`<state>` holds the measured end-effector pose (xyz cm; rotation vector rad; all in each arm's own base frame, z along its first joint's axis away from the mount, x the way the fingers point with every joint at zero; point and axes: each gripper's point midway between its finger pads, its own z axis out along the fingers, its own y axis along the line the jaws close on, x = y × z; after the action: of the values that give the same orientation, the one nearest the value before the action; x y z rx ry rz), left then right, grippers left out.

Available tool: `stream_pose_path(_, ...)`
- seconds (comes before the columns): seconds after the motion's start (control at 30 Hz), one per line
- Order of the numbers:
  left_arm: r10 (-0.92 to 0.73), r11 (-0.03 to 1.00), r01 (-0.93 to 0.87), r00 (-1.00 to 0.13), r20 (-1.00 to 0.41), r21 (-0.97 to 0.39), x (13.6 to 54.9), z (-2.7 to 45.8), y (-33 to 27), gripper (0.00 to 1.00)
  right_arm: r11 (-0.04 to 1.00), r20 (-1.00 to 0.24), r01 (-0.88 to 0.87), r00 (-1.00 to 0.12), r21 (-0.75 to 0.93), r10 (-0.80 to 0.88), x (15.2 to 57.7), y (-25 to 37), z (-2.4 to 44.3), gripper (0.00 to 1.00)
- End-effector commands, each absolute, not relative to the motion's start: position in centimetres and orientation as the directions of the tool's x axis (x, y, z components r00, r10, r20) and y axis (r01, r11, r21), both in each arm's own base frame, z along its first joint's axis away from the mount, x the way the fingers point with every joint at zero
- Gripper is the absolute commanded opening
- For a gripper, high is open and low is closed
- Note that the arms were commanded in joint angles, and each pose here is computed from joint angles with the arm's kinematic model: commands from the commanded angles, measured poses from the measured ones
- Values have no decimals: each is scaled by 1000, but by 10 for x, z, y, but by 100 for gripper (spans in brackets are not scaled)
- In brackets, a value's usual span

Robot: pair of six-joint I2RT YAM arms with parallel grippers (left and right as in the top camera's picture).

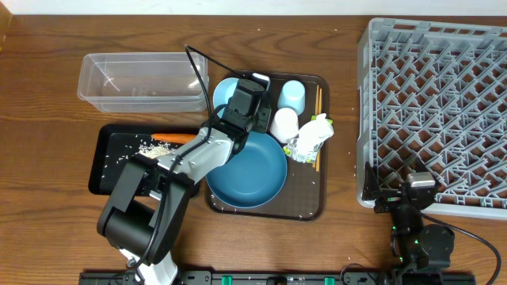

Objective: Sort waste into correct bins and load items into the dishwasher rack

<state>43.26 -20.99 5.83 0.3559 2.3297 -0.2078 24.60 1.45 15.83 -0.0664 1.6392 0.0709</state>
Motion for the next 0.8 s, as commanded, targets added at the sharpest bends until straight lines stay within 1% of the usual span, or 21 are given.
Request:
stream_pose_path(0.0,201,944,328,-655,-729,-35,439,66,-215,6,997,-998,-73,-70,16,11,246,12,158,99)
stream_pose_path(0.17,190,941,336,-625,-757,-41,439,86,-218,6,997,-998,-73,-70,16,11,246,12,158,99)
stream_pose_path(0.27,146,945,320,-604,-783,-70,440,107,-218,6,997,-997,-73,-70,16,11,246,12,158,99)
stream_pose_path(0.43,-36,944,249,-568,-822,-214,437,160,-217,6,997,-998,-73,-70,16,11,246,12,158,99)
stream_pose_path(0.57,-114,891,313,-548,-829,-329,420,207,-228,6,997,-998,-73,-70,16,11,246,12,158,99)
stream_pose_path(0.63,-178,866,293,-576,-798,-405,405,224,-224,6,997,-998,-73,-70,16,11,246,12,158,99)
stream_pose_path(0.7,-260,854,211,-617,-742,-475,394,231,-210,6,997,-998,-73,-70,16,11,246,12,158,99)
stream_pose_path(0.77,-367,825,93,-661,-654,-557,382,233,-190,6,997,-998,-73,-70,16,11,246,12,158,99)
